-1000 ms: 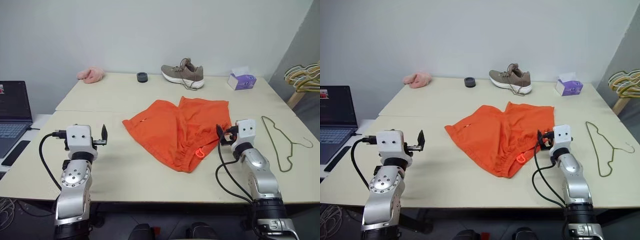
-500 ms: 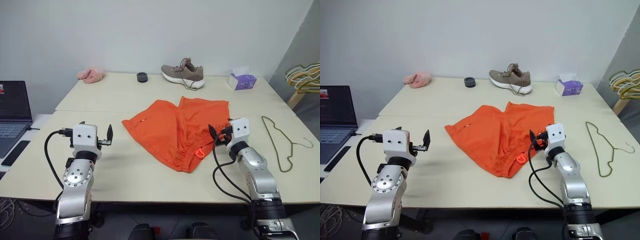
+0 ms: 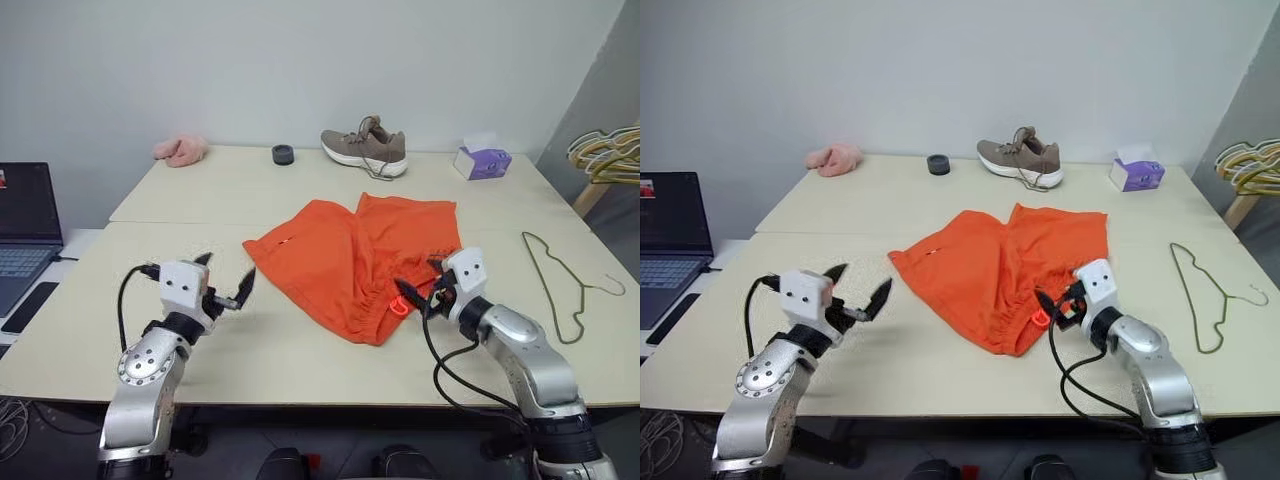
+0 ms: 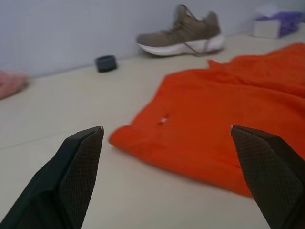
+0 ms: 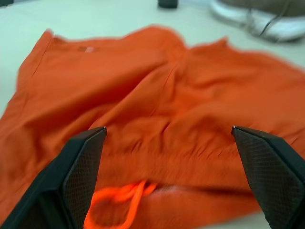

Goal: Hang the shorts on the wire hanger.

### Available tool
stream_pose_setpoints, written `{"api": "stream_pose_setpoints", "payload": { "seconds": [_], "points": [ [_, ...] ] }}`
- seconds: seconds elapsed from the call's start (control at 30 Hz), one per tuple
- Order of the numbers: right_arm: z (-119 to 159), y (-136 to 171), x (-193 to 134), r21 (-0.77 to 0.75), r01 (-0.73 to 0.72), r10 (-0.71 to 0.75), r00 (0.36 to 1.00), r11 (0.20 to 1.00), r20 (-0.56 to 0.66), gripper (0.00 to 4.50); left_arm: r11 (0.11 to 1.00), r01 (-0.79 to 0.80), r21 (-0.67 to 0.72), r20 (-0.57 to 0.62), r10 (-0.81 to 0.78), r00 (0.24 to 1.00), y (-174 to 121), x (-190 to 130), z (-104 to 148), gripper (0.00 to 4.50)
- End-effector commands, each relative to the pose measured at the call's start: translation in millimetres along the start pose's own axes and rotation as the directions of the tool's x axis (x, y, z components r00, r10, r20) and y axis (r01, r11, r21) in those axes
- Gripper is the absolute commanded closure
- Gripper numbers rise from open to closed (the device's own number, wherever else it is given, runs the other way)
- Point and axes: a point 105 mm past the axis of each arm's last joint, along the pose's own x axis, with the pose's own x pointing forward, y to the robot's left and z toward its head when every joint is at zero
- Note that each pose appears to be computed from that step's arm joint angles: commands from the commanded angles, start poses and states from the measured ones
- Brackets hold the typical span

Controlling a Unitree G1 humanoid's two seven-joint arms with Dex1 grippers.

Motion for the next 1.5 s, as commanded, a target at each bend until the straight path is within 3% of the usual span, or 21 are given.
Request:
{"api": "stream_pose_setpoints", "payload": {
  "seconds": [0.03,0.2,0.37,0.47,0.53,0.6,0.67,0.73,0.83,0.97,1.2,1.33,1.43,1.5],
  "points": [
    [4,-3,-4,0.062,0.037,-0.034,0.999,0.997,-0.034,0.02,0.990,0.136,0.019,0.033,-0.137,0.990,-14,-2,16,0.00],
    [-10,-1,-8,0.174,0.031,-0.002,0.987,0.984,-0.162,0.02,0.937,0.349,0.017,-0.078,-0.347,0.935,-32,-19,6,0.00],
    [-20,36,-19,0.347,-0.149,0.238,0.944,0.926,-0.230,0.02,0.933,0.360,0.027,-0.103,-0.355,0.929,-29,-21,1,0.00],
    [-21,49,-24,0.339,-0.220,0.312,0.918,0.915,-0.246,0.02,0.936,0.351,0.039,-0.106,-0.345,0.933,-24,-21,1,0.00],
    [-7,50,-24,0.153,-0.273,0.300,0.933,0.950,-0.200,0.02,0.937,0.346,0.041,-0.110,-0.340,0.934,-21,-23,1,0.00],
    [8,48,-22,-0.236,-0.298,0.269,0.952,0.925,-0.147,0.02,0.938,0.345,0.038,-0.117,-0.339,0.934,-17,-25,0,0.00],
    [7,54,-24,-0.535,-0.337,0.302,0.940,0.775,-0.156,0.02,0.939,0.341,0.043,-0.129,-0.333,0.934,-14,-27,-3,0.00],
    [4,59,-26,-0.644,-0.365,0.346,0.924,0.672,-0.163,0.02,0.939,0.343,0.039,-0.134,-0.335,0.933,-13,-28,-5,0.00],
    [0,68,-26,-0.810,-0.369,0.419,0.892,0.455,-0.171,0.02,0.922,0.388,0.008,-0.155,-0.382,0.911,-16,-33,-8,0.00],
    [-8,76,-17,-0.884,-0.359,0.467,0.863,0.301,-0.191,0.02,0.899,0.437,-0.023,-0.182,-0.434,0.882,-18,-40,-12,0.00],
    [-20,90,7,-0.914,-0.369,0.498,0.832,0.170,-0.243,0.02,0.897,0.441,-0.022,-0.191,-0.436,0.879,-11,-40,-12,0.00],
    [-18,92,24,-0.932,-0.336,0.461,0.854,0.137,-0.240,0.02,0.903,0.430,-0.016,-0.188,-0.425,0.886,-9,-40,-12,0.00],
    [-14,93,31,-0.938,-0.320,0.451,0.862,0.130,-0.232,0.59,0.909,0.417,-0.006,-0.183,-0.411,0.893,-8,-39,-11,0.00],
    [-11,93,33,-0.941,-0.312,0.448,0.865,0.128,-0.226,1.28,0.912,0.410,0.003,-0.178,-0.403,0.898,-8,-37,-8,0.00]
  ]
}}
